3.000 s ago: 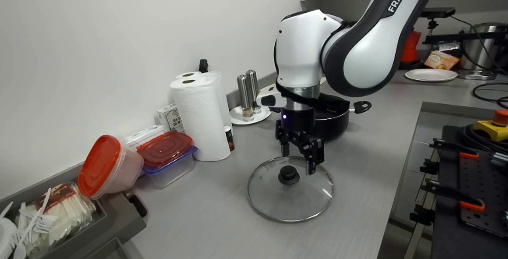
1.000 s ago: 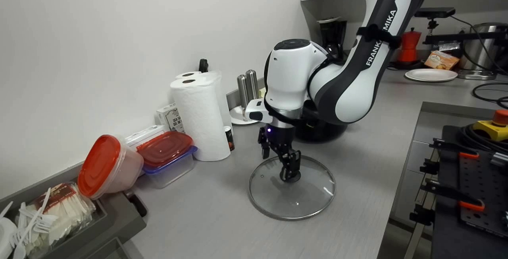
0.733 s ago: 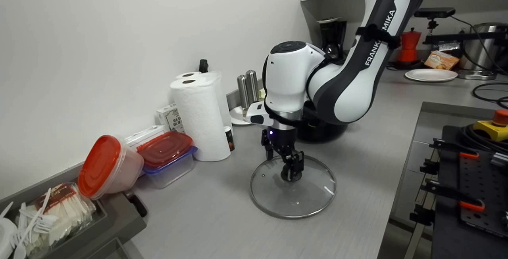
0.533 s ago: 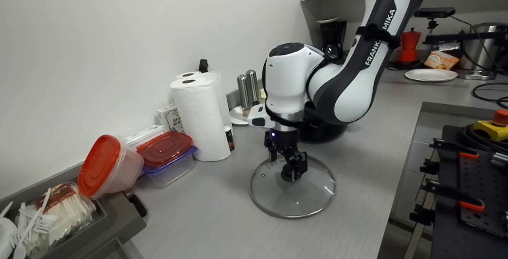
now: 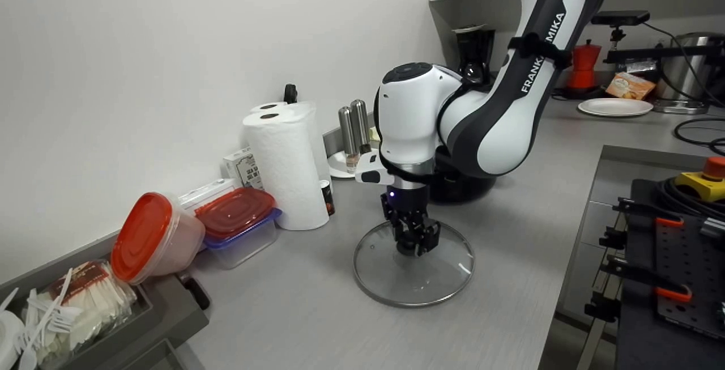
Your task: Put the glass lid on the black pot
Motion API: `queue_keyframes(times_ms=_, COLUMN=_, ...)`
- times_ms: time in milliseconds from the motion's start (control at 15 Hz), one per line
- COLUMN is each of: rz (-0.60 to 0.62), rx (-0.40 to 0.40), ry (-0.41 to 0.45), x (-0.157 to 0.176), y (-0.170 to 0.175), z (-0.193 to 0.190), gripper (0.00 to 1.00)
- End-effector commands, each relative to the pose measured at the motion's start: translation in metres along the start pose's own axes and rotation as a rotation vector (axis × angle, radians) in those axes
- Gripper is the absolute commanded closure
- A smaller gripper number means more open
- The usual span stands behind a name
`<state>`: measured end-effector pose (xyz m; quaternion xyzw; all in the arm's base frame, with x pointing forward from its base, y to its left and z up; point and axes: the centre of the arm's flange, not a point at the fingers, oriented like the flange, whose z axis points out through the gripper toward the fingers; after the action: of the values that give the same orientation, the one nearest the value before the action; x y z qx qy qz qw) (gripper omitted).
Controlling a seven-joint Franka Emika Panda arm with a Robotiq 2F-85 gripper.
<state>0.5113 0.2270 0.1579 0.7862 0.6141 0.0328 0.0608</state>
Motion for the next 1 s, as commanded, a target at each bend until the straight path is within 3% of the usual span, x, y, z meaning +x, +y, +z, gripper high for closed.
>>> queue_keyframes(times_ms=0, rz=-0.026, rx=-0.007, ry=-0.01, x=0.003, y=0.007, z=-0.001, gripper=0.72)
queue_keyframes(times_ms=400, rz=-0.007, rx=-0.022, ry=-0.003, x=-0.002, y=0.021, z=-0.011, gripper=0.74)
queue_keyframes(times_ms=933, rz=0.196, rx=0.035, ry=0.031, x=-0.002, y=0.104, z=-0.071, gripper=0.74)
